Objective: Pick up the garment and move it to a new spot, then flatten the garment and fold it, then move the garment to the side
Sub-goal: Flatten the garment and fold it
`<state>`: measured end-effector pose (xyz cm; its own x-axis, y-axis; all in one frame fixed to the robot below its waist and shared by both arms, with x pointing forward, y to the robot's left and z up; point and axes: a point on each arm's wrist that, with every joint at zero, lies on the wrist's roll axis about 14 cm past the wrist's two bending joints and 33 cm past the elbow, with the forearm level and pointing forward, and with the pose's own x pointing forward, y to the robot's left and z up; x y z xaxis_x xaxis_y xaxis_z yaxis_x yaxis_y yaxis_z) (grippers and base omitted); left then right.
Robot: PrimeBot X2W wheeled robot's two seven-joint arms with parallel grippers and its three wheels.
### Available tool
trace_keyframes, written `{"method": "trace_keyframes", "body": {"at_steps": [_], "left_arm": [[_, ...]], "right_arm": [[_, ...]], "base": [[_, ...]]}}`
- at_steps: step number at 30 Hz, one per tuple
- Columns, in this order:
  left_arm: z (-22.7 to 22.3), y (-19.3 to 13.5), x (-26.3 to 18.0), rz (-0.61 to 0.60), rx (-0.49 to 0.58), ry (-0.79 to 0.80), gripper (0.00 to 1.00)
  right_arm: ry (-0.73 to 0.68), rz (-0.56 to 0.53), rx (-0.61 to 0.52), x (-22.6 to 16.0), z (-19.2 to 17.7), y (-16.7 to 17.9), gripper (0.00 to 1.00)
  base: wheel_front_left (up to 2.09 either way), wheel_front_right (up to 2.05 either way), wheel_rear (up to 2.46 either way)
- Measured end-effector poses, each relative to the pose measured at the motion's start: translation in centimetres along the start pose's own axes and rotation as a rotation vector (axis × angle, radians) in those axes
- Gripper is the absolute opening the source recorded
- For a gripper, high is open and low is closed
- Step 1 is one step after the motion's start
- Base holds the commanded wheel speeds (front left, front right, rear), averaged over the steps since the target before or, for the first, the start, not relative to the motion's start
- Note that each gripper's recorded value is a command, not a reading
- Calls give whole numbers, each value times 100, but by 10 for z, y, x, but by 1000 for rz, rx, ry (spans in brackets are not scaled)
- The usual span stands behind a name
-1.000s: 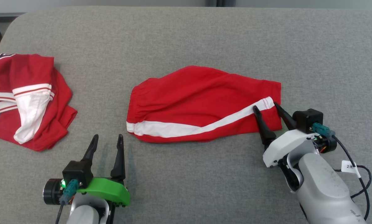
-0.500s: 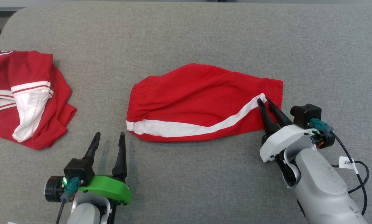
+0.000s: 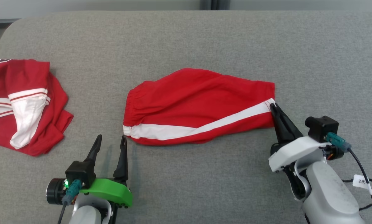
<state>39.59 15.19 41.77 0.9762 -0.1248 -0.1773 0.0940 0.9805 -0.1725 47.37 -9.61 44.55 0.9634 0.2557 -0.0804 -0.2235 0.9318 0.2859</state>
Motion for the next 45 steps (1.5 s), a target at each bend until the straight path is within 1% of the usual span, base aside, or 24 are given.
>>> {"method": "trace_keyframes", "body": {"at_steps": [7,11,19,29,30,31,33,34,40,45], "left_arm": [[-1,-20,1,-59,-28,0,100],[-2,-35,2,-101,-53,4,100],[-20,-60,-3,-172,-105,65,100],[-36,-65,5,-235,-106,134,100],[-36,-66,6,-239,-108,137,95],[-36,-67,7,-244,-108,138,53],[-38,-69,6,-260,-102,146,7],[-39,-71,6,-265,-104,151,0],[-42,-77,1,-282,-128,164,0],[-31,-79,2,-302,-127,137,0]], "right_arm": [[1,-79,13,-35,-5,-22,0],[0,-115,16,-47,-6,-33,0],[0,-165,-8,-55,-5,-50,0],[7,-211,-23,-59,-7,-66,0],[8,-213,-23,-60,-7,-67,0],[8,-216,-24,-60,-7,-68,0],[8,-220,-24,-61,-7,-69,0],[8,-222,-24,-62,-6,-70,0],[1,-218,-24,-60,-4,-68,0],[-29,-198,-28,-55,6,-62,0]], "base": [[0,0,0],[0,0,0],[0,0,0],[0,0,0],[0,0,0],[0,0,0],[0,0,0],[0,0,0],[0,0,0],[0,0,0]]}}
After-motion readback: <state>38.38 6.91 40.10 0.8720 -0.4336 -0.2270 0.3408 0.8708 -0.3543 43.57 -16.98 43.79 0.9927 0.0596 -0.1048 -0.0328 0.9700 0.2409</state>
